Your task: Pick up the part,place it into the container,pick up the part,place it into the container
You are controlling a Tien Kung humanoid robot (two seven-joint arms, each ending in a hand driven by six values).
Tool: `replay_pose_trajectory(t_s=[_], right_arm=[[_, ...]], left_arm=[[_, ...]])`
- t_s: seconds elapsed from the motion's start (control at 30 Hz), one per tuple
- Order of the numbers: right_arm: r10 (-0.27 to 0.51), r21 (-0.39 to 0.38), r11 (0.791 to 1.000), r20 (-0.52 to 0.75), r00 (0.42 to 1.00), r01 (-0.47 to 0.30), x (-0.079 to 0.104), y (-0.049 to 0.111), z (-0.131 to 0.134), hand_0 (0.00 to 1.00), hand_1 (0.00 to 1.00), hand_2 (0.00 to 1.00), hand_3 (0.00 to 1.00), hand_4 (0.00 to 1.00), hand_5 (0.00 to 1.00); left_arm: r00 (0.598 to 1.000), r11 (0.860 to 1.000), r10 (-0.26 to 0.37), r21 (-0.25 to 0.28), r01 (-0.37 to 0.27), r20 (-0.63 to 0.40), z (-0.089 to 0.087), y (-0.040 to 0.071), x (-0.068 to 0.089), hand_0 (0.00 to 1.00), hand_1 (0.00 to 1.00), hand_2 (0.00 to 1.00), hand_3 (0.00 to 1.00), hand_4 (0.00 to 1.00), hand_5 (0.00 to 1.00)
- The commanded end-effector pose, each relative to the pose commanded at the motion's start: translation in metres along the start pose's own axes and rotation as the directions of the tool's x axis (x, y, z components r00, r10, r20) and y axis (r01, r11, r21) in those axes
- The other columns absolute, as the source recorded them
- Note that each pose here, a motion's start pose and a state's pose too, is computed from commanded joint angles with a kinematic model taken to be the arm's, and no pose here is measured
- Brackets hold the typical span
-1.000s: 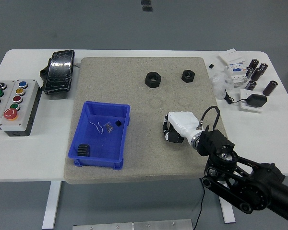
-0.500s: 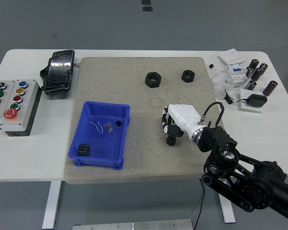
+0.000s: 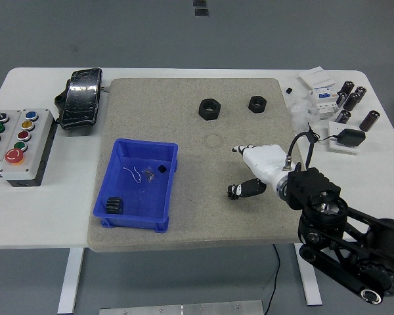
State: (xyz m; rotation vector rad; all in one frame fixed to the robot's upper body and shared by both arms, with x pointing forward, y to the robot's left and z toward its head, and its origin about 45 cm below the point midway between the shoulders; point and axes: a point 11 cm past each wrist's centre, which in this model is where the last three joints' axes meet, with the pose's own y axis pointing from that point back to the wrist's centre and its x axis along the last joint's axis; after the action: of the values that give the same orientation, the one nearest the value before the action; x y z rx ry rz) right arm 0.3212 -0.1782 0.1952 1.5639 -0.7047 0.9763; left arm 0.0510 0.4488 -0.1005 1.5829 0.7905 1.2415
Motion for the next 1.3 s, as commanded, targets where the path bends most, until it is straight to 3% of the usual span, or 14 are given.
replay_pose_trajectory(t_s=[0.13,0.17,0.27,0.33,0.37,0.53,0.57,0.73,0.77,1.13,1.17,1.3], right_arm=[[-0.06,0.025,0.998,0.028,0.998,0.06,-0.013,0.0,-0.005,0.212,0.459,0.82,0.865,0.895,0.439],[-0.066,0.026,0.997,0.034,0.997,0.066,-0.018,-0.001,-0.006,0.209,0.448,0.777,0.799,0.84,0.377],[-0.072,0.021,0.997,0.042,0.997,0.071,-0.026,-0.004,-0.007,0.209,0.448,0.777,0.799,0.84,0.377],[-0.072,0.008,0.997,0.042,0.997,0.072,-0.03,-0.007,-0.005,0.209,0.448,0.777,0.799,0.84,0.377],[-0.07,-0.001,0.998,0.041,0.997,0.07,-0.032,-0.009,-0.003,0.213,0.438,0.76,0.775,0.784,0.341],[-0.049,-0.05,0.997,0.033,0.998,0.051,-0.035,-0.016,0.009,0.213,0.438,0.76,0.775,0.784,0.341],[-0.045,-0.054,0.997,0.033,0.998,0.047,-0.035,-0.016,0.01,0.205,0.424,0.734,0.731,0.697,0.276],[-0.018,-0.058,0.998,0.022,1.0,0.019,-0.035,-0.017,0.009,0.205,0.424,0.734,0.731,0.697,0.276],[-0.015,-0.057,0.998,0.02,1.0,0.016,-0.036,-0.017,0.008,0.197,0.398,0.651,0.688,0.626,0.225],[-0.03,-0.047,0.998,0.032,0.999,0.031,-0.049,-0.02,0.001,0.192,0.384,0.586,0.675,0.614,0.207],[-0.029,-0.047,0.998,0.034,0.999,0.03,-0.05,-0.02,0.001,0.181,0.368,0.454,0.656,0.529,0.103],[-0.024,-0.049,0.998,0.048,0.999,0.027,-0.051,-0.021,0.001,0.181,0.368,0.454,0.656,0.529,0.103]], left_arm=[[1.0,1.0,0.0,-0.001,0.0,0.0,0.0,0.0,0.0,0.662,0.572,0.578,0.629,0.709,0.421],[1.0,1.0,0.001,-0.002,-0.001,0.0,0.001,0.0,0.0,0.662,0.57,0.578,0.629,0.709,0.423],[1.0,1.0,0.001,-0.002,-0.001,0.0,0.001,0.0,0.0,0.662,0.57,0.578,0.629,0.709,0.423],[1.0,1.0,0.001,-0.001,-0.001,0.001,0.0,0.0,0.001,0.662,0.57,0.578,0.629,0.709,0.423],[1.0,1.0,0.002,-0.001,-0.002,0.001,0.0,0.0,0.001,0.662,0.57,0.578,0.629,0.708,0.422],[1.0,1.0,0.004,-0.001,-0.004,0.002,0.001,0.0,0.002,0.662,0.57,0.578,0.629,0.708,0.422],[1.0,1.0,0.004,-0.001,-0.004,0.002,0.0,0.0,0.002,0.662,0.57,0.578,0.63,0.708,0.421],[1.0,1.0,0.003,-0.001,-0.003,0.003,0.0,0.0,0.002,0.662,0.57,0.578,0.63,0.708,0.421],[1.0,1.0,0.003,-0.001,-0.003,0.003,0.001,0.0,0.001,0.662,0.571,0.578,0.63,0.708,0.421],[1.0,1.0,0.002,-0.001,-0.002,0.004,0.0,0.0,0.001,0.662,0.571,0.578,0.629,0.709,0.42],[1.0,1.0,0.002,-0.001,-0.002,0.004,0.001,0.0,0.001,0.662,0.571,0.578,0.629,0.708,0.419],[1.0,1.0,0.001,-0.003,-0.001,0.004,0.001,0.0,0.001,0.662,0.571,0.578,0.629,0.708,0.419]])
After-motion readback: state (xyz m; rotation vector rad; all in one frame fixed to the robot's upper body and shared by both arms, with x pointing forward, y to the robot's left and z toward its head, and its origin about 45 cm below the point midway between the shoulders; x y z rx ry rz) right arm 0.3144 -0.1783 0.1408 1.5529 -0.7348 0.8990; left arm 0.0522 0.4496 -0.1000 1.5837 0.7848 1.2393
